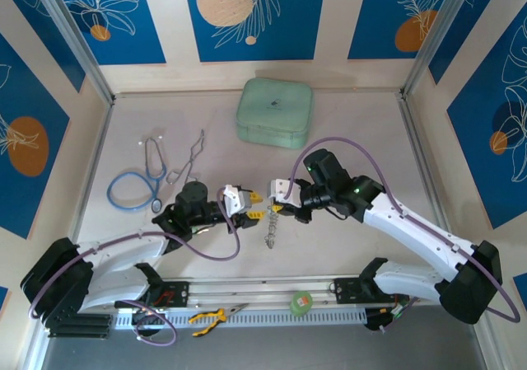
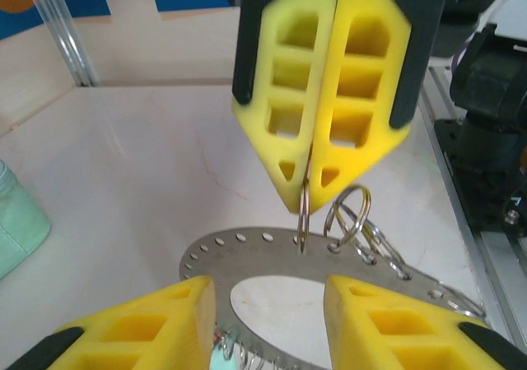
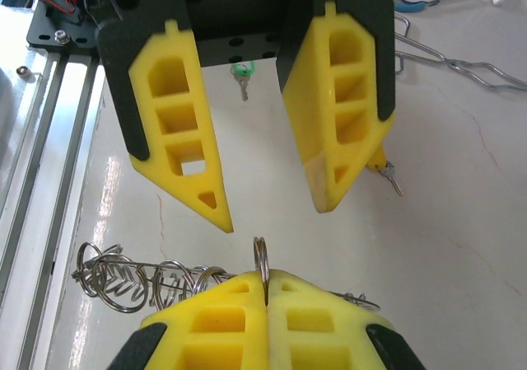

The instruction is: Put the keys on the keyring

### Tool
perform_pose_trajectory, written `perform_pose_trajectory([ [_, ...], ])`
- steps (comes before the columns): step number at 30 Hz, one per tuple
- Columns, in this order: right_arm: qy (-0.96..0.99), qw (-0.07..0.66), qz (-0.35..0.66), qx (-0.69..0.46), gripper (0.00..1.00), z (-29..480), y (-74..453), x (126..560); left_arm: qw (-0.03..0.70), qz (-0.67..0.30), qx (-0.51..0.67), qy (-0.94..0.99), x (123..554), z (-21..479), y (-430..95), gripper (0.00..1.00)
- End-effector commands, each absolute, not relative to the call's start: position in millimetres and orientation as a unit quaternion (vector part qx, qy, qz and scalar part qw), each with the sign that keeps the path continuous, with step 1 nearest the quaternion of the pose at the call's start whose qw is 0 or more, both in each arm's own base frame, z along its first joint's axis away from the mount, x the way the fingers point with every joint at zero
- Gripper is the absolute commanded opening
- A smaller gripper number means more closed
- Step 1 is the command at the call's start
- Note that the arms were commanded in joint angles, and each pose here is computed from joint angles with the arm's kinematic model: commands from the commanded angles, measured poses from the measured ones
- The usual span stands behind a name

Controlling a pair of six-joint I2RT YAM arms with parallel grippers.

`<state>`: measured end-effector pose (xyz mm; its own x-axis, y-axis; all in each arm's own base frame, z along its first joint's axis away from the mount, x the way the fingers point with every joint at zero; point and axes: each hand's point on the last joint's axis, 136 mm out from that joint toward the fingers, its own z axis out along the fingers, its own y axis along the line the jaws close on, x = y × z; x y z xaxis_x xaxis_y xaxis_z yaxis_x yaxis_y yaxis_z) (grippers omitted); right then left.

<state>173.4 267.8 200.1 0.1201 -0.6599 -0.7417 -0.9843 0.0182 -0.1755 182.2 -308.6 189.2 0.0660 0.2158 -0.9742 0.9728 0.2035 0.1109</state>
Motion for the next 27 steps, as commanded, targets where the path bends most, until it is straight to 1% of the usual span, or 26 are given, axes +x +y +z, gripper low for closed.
perform_pose_trajectory([
  [1, 0.612, 0.348, 0.215, -0.676, 0.0, 210, 268, 172, 0.526, -0.361, 0.528, 0.56, 180, 203, -311, 0.37],
  [9, 0.607, 0.329, 0.194, -0.697, 0.0, 210, 277, 170, 0.534, -0.365, 0.525, 0.554, 180, 208, -312, 0.34],
  [18, 0.602, 0.317, 0.175, -0.712, 0.0, 212, 297, 174, 0.531, -0.38, 0.525, 0.546, 179, 210, -316, 0.22],
  [19, 0.6, 0.312, 0.171, -0.717, 0.0, 210, 298, 173, 0.531, -0.38, 0.525, 0.546, 179, 210, -316, 0.19],
  [22, 0.6, 0.307, 0.179, -0.717, 0.0, 211, 301, 170, 0.532, -0.376, 0.528, 0.544, 178, 210, -315, 0.02],
  [23, 0.602, 0.315, 0.188, -0.709, 0.0, 215, 301, 170, 0.532, -0.374, 0.53, 0.544, 177, 209, -314, 0.0],
  [24, 0.605, 0.326, 0.198, -0.699, 0.0, 219, 301, 171, 0.531, -0.373, 0.531, 0.545, 176, 208, -313, 0.0],
  [25, 0.608, 0.344, 0.21, -0.684, 0.04, 227, 299, 175, 0.532, -0.372, 0.531, 0.544, 176, 208, -313, 0.0],
  [27, 0.606, 0.374, 0.254, -0.654, 0.24, 241, 295, 175, 0.535, -0.374, 0.532, 0.54, 174, 209, -312, 0.0],
])
